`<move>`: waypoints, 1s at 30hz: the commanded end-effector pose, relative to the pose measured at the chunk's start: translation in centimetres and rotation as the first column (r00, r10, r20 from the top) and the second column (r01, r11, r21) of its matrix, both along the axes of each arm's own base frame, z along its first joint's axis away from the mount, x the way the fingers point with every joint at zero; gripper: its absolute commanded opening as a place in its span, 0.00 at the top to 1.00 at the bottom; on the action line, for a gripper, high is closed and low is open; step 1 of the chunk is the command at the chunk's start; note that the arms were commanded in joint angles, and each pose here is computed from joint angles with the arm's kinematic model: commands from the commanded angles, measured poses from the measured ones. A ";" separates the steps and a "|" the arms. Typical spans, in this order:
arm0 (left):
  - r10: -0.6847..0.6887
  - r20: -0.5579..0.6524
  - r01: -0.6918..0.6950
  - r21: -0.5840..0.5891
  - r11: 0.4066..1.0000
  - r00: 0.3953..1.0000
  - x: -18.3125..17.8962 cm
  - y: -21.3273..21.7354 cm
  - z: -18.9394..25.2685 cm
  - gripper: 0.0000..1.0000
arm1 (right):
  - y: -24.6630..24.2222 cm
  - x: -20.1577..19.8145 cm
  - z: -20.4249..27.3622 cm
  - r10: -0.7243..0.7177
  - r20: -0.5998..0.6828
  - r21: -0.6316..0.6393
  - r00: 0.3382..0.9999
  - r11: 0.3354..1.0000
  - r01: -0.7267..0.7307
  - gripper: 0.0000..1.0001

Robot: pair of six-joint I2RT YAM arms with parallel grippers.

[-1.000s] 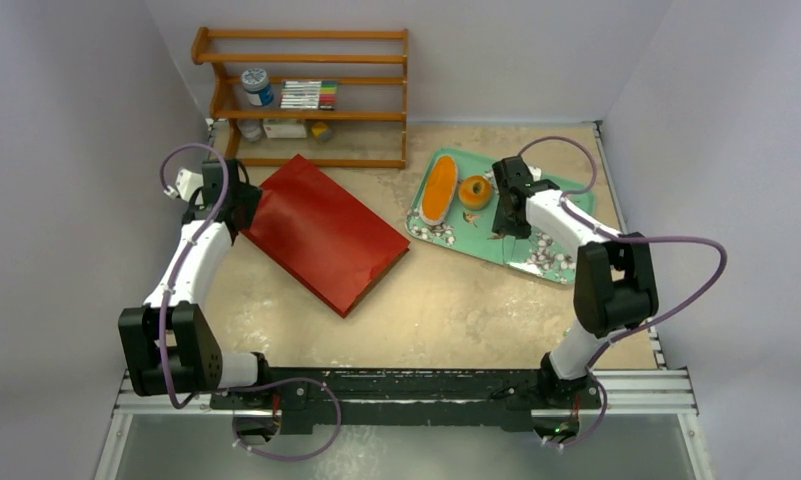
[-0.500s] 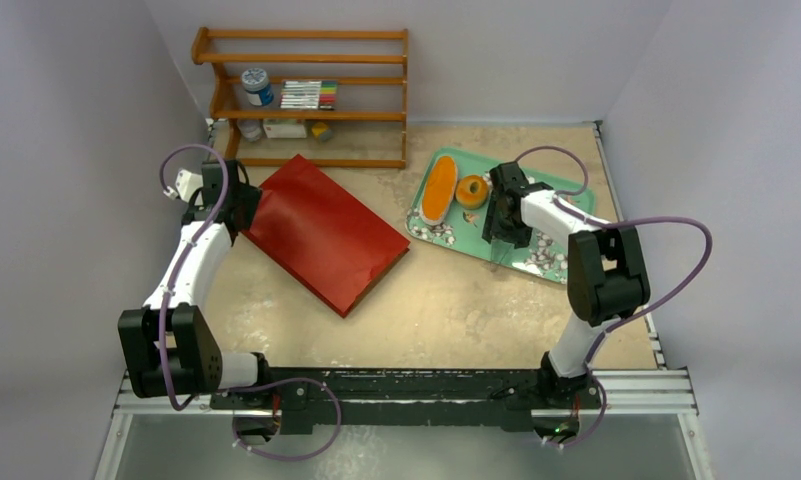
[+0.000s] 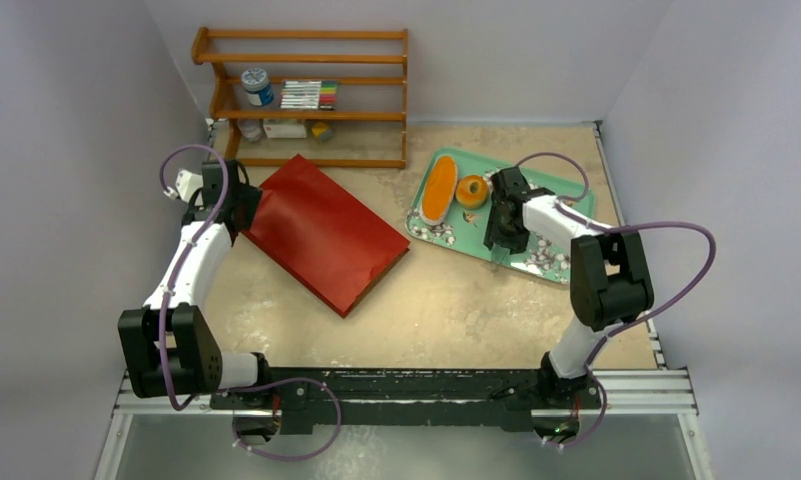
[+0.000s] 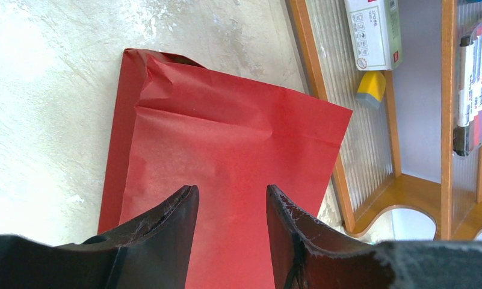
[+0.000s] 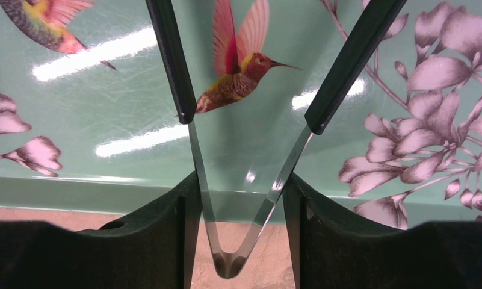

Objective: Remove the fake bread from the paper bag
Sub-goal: Place the fake bread in the container.

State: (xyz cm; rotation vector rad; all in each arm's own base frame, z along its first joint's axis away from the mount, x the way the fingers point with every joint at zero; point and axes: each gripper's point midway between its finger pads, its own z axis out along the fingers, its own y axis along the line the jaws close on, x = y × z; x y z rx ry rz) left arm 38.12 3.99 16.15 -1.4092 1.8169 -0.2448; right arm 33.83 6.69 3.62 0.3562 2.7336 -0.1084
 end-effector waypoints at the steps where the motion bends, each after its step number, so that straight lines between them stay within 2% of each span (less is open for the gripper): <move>1: 0.013 0.054 -0.013 -0.003 1.000 0.998 0.3 0.1 1.2 0.55 | 0.3 -0.2 0.3 -0.002 0.023 0.034 1.000 0.999 0.001 0.50; 10: 0.016 0.057 -0.017 0.010 1.000 0.998 0.4 0.3 1.7 0.55 | -0.4 0.6 3.9 -0.027 0.140 0.020 0.990 1.000 0.024 0.55; 23: 0.029 0.055 -0.030 0.017 0.999 0.998 0.5 0.6 1.7 0.55 | 0.5 -1.4 7.2 -0.011 0.207 0.066 0.978 0.998 -0.003 0.58; 27: 0.042 0.056 -0.044 0.028 0.999 0.998 0.6 0.9 2.0 0.55 | 2.6 -2.3 9.2 0.036 0.253 0.076 0.967 0.995 -0.057 0.59; 30: 0.051 0.053 -0.053 0.036 0.998 0.997 0.8 1.1 2.2 0.55 | 6.4 -4.3 10.6 0.123 0.280 0.085 0.952 0.985 -0.152 0.59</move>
